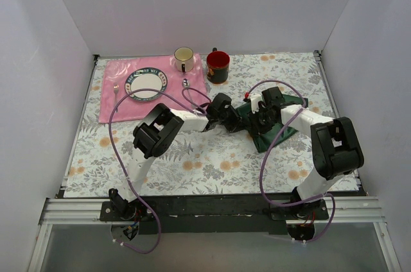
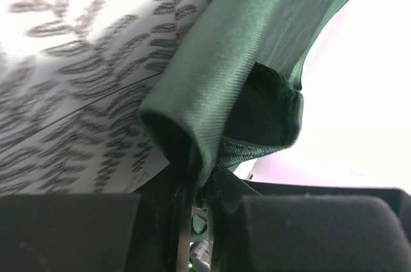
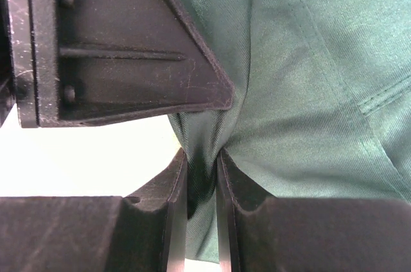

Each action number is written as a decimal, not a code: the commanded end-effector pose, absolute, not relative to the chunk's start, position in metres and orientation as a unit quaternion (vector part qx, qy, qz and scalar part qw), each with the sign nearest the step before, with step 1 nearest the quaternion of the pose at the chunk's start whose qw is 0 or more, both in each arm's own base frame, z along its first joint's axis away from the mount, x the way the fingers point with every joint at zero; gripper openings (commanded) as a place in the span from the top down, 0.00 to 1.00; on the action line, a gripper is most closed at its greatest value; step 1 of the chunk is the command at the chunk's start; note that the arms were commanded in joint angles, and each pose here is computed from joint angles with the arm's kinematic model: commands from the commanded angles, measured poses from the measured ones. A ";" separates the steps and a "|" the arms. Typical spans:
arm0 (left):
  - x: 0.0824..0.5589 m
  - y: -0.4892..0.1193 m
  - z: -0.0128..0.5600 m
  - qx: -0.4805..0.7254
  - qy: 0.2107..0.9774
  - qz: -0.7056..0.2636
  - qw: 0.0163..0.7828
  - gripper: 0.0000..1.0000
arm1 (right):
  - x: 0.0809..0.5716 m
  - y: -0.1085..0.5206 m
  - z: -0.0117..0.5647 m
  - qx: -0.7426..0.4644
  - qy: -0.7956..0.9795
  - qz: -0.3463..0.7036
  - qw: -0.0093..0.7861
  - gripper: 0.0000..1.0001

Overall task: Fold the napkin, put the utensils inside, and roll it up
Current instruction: Roll the napkin with the utensil

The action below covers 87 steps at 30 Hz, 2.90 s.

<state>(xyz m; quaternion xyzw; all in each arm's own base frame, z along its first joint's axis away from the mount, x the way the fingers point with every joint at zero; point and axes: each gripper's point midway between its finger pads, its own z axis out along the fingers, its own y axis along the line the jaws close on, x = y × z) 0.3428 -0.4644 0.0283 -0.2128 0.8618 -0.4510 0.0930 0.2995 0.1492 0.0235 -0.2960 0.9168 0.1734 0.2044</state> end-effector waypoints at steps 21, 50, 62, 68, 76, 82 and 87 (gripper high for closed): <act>0.319 -0.436 -0.006 -0.312 0.889 -0.335 0.013 1.00 | 0.277 0.150 0.016 -0.306 0.924 0.044 0.227 0.43; 0.333 -0.410 0.021 -0.191 0.921 -0.335 0.059 0.49 | 0.264 0.182 0.002 -0.272 0.926 0.192 0.179 0.99; 0.318 -0.381 0.030 -0.206 0.929 -0.304 0.052 0.21 | 0.271 0.177 0.011 -0.237 0.924 0.242 0.180 0.99; 0.325 -0.398 0.019 -0.218 0.923 -0.317 0.026 0.21 | 0.273 0.184 0.017 -0.231 0.919 0.261 0.182 0.99; 0.335 -0.398 -0.016 -0.239 0.930 -0.278 0.033 0.33 | 0.274 0.186 0.019 -0.232 0.913 0.275 0.191 0.99; 0.333 -0.392 -0.041 -0.241 0.938 -0.246 0.027 0.73 | 0.276 0.180 0.021 -0.265 0.911 0.239 0.205 0.99; 0.329 -0.388 -0.038 -0.239 0.940 -0.242 0.026 0.97 | 0.274 0.179 0.024 -0.301 0.908 0.192 0.218 0.90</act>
